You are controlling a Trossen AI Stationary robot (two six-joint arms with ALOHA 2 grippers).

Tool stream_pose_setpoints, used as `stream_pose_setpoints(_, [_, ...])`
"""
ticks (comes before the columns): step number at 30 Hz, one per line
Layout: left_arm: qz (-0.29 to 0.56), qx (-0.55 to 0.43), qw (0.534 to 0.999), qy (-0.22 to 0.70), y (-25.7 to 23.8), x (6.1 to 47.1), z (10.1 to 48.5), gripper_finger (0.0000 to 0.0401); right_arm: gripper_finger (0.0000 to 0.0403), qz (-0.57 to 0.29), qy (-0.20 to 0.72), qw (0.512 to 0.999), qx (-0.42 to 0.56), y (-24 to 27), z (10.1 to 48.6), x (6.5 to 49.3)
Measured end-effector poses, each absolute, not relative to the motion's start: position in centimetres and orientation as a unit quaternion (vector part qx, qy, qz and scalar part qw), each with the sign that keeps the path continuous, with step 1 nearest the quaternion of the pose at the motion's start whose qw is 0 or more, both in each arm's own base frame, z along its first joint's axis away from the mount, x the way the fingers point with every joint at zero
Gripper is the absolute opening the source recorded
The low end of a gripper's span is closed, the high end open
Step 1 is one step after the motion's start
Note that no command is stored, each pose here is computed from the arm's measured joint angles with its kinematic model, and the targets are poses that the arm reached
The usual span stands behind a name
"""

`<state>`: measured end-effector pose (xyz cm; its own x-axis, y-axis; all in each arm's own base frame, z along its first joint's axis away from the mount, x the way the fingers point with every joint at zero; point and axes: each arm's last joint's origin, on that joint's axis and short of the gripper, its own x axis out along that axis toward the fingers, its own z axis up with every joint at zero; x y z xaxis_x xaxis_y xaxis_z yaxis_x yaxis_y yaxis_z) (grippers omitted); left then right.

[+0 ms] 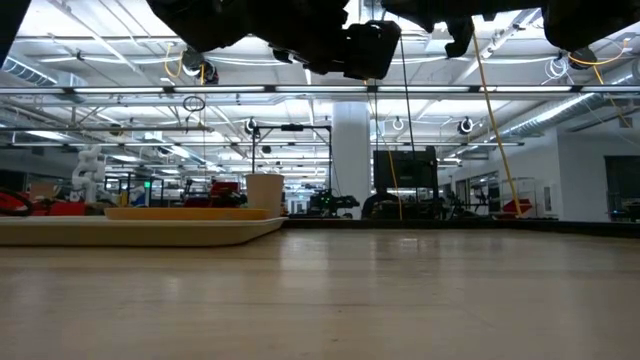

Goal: Pick and place plate/cup/fork/spoon on tray
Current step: Put the orange spoon on the light brown tray

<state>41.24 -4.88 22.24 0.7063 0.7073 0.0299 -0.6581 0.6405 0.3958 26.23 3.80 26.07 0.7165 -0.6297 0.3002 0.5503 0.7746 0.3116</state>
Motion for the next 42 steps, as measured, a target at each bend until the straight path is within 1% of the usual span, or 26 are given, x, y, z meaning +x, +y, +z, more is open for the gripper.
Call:
stream_pose_setpoints(2, [0.378,0.196,0.902,0.066,-4.88,41.24,22.22,0.0174,0.0000,-0.320,-0.196,0.922,0.099,3.80,26.03,26.25])
stream_pose_setpoints(7, [0.377,0.213,0.899,0.073,-4.88,41.24,22.23,0.0129,0.0000,-0.307,-0.195,0.927,0.094,3.88,26.01,26.32])
stream_pose_setpoints(10, [0.375,0.212,0.900,0.072,-4.89,41.25,22.22,0.0114,0.0000,-0.304,-0.196,0.928,0.093,3.89,26.01,26.33])
stream_pose_setpoints(13, [0.370,0.209,0.902,0.070,-4.91,41.27,22.22,0.0117,0.0000,-0.296,-0.197,0.930,0.091,3.95,26.02,26.36])
stream_pose_setpoints(20, [0.369,0.203,0.904,0.068,-4.91,41.28,22.18,0.0175,0.0000,-0.296,-0.196,0.930,0.091,3.94,26.02,26.36])
stream_pose_setpoints(23, [0.371,0.203,0.904,0.070,-4.71,41.30,22.16,0.0181,0.0000,-0.296,-0.194,0.931,0.089,3.94,25.98,26.38])
stream_pose_setpoints(26, [0.372,0.204,0.903,0.074,-4.54,41.33,22.07,0.0167,0.0000,-0.296,-0.190,0.932,0.087,3.95,25.90,26.42])
stream_pose_setpoints(30, [0.372,0.205,0.902,0.076,-4.47,41.34,22.02,0.0132,0.0000,-0.296,-0.188,0.933,0.085,3.95,25.86,26.44])
stream_pose_setpoints(33, [0.372,0.203,0.903,0.075,-4.48,41.34,22.02,0.0113,0.0000,-0.296,-0.188,0.933,0.086,3.96,25.86,26.44])
stream_pose_setpoints(42, [0.376,0.197,0.903,0.073,-4.45,41.32,22.03,0.0106,0.0000,-0.296,-0.188,0.933,0.086,3.95,25.86,26.44])
